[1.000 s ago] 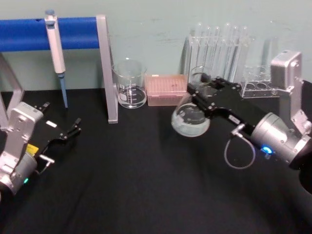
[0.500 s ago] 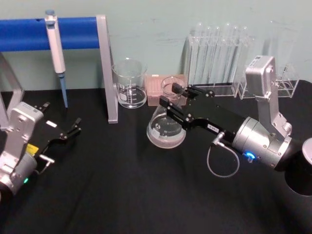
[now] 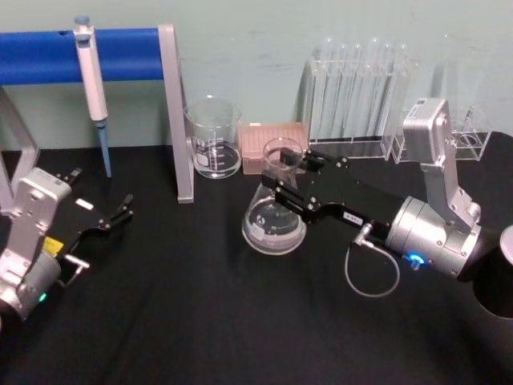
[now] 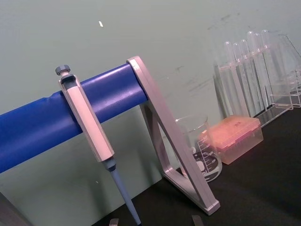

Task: Grasp the erlenmeyer flask with one hand, shake it three times, then place it back.

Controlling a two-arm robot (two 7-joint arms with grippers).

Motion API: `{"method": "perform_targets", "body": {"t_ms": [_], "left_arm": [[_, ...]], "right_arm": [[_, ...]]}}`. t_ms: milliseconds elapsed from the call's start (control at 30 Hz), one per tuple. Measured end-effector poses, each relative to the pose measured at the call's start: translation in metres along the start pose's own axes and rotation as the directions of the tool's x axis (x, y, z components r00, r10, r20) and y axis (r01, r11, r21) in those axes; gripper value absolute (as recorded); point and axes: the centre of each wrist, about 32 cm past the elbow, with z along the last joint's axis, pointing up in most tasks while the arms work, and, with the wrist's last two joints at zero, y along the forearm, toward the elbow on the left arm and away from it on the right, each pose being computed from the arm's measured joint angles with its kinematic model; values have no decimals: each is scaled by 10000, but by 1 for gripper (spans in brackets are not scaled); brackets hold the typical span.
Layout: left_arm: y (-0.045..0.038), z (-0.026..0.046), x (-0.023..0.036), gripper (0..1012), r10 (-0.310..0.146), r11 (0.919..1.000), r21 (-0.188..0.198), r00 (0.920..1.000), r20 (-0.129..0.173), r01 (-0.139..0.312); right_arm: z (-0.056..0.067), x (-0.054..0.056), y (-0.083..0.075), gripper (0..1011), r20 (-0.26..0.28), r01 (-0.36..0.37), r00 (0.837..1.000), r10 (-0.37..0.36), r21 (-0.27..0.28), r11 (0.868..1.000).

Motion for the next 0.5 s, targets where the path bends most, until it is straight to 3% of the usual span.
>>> {"method": "perform_targets", "body": {"t_ms": [500], "left_arm": [[0, 0, 0, 1001, 0, 10000, -1, 10000, 0, 0]], "right_arm": [[-196, 79, -32, 449, -443, -346, 9985, 328, -411, 9986]]}}
